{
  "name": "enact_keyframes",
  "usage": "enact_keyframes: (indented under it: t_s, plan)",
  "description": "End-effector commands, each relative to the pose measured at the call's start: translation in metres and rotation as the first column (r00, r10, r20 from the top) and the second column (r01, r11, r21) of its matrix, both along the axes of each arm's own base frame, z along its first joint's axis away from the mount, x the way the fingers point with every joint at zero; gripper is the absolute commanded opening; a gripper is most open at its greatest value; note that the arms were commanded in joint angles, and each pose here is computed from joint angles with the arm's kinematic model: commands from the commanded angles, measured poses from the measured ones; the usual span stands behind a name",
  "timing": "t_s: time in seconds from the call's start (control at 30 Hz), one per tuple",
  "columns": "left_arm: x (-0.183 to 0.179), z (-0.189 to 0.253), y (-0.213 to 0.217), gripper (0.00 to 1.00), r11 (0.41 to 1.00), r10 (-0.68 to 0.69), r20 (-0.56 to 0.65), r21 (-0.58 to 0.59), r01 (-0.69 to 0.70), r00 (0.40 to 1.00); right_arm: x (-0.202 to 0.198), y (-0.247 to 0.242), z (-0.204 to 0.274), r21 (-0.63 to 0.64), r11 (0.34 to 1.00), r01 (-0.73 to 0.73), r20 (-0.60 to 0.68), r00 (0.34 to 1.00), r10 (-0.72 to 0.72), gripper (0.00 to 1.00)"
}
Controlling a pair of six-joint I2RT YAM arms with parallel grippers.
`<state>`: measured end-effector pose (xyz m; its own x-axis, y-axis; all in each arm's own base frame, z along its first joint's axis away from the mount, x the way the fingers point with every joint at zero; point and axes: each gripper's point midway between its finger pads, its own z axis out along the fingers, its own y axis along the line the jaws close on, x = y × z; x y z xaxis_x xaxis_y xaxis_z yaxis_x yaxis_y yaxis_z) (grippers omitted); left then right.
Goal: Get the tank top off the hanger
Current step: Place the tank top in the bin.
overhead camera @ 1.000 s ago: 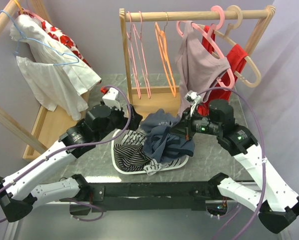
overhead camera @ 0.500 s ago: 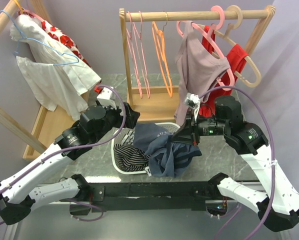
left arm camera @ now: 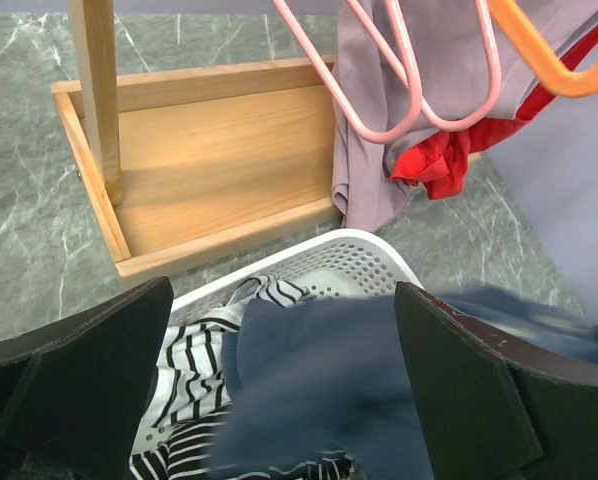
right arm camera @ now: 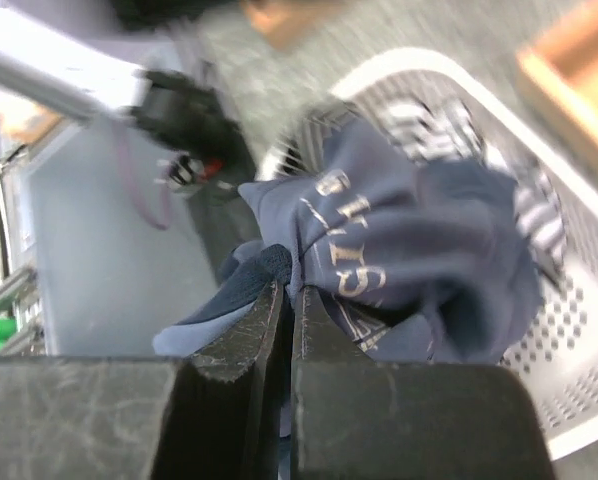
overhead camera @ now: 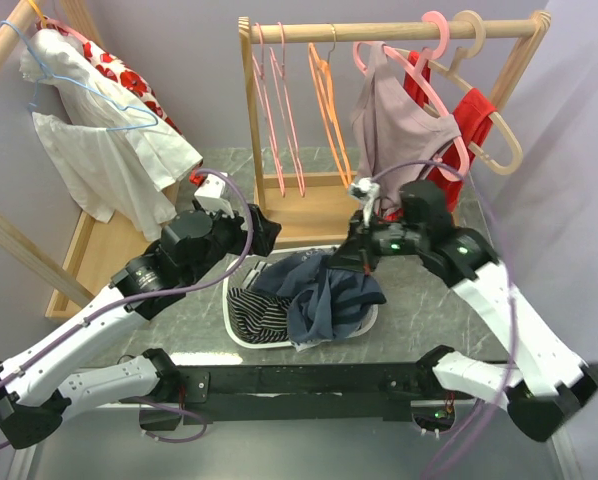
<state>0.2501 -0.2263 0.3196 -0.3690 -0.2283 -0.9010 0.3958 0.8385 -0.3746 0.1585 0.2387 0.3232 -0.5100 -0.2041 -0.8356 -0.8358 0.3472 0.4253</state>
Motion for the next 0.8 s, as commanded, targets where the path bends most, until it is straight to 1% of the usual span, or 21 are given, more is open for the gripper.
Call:
enact_keyframes:
  t_s: [0.0,0.13,0.23,0.3,0.47,0.73,0.77]
  plan:
    - [0.002,0.022,0.006,0.99,0.999,0.021,0.064,-0.047,-0.018,0.998,0.046,0.009,-0.042,-0.052,0.99,0.134,-0.031,0.99,-0.135,0.0]
    - [0.003,0.02,0.006,0.99,0.999,0.025,0.062,-0.042,-0.023,0.998,0.069,0.018,-0.094,-0.169,0.973,0.157,-0.113,0.978,-0.177,0.0]
    - [0.005,0.02,0.005,0.99,0.999,0.028,0.066,-0.037,-0.026,0.997,0.074,0.025,-0.124,-0.226,0.962,0.151,-0.136,0.973,-0.185,0.0]
    - [0.006,0.019,0.004,0.99,0.999,0.027,0.064,-0.028,-0.025,0.998,0.069,0.033,-0.135,-0.239,0.964,0.117,-0.156,0.975,-0.157,0.0]
    - [0.009,0.016,0.002,0.99,1.0,0.026,0.059,-0.008,-0.026,0.998,0.063,0.05,-0.166,-0.321,0.944,0.079,-0.189,0.971,-0.145,0.0]
    - [0.008,0.013,0.001,0.99,1.0,0.02,0.051,-0.012,-0.019,0.998,0.052,0.049,-0.232,-0.42,0.904,0.075,-0.286,0.935,-0.21,0.0]
    - [0.008,0.012,0.001,0.99,1.0,0.02,0.051,-0.01,-0.019,0.999,0.046,0.05,-0.24,-0.433,0.9,0.053,-0.3,0.933,-0.199,0.0]
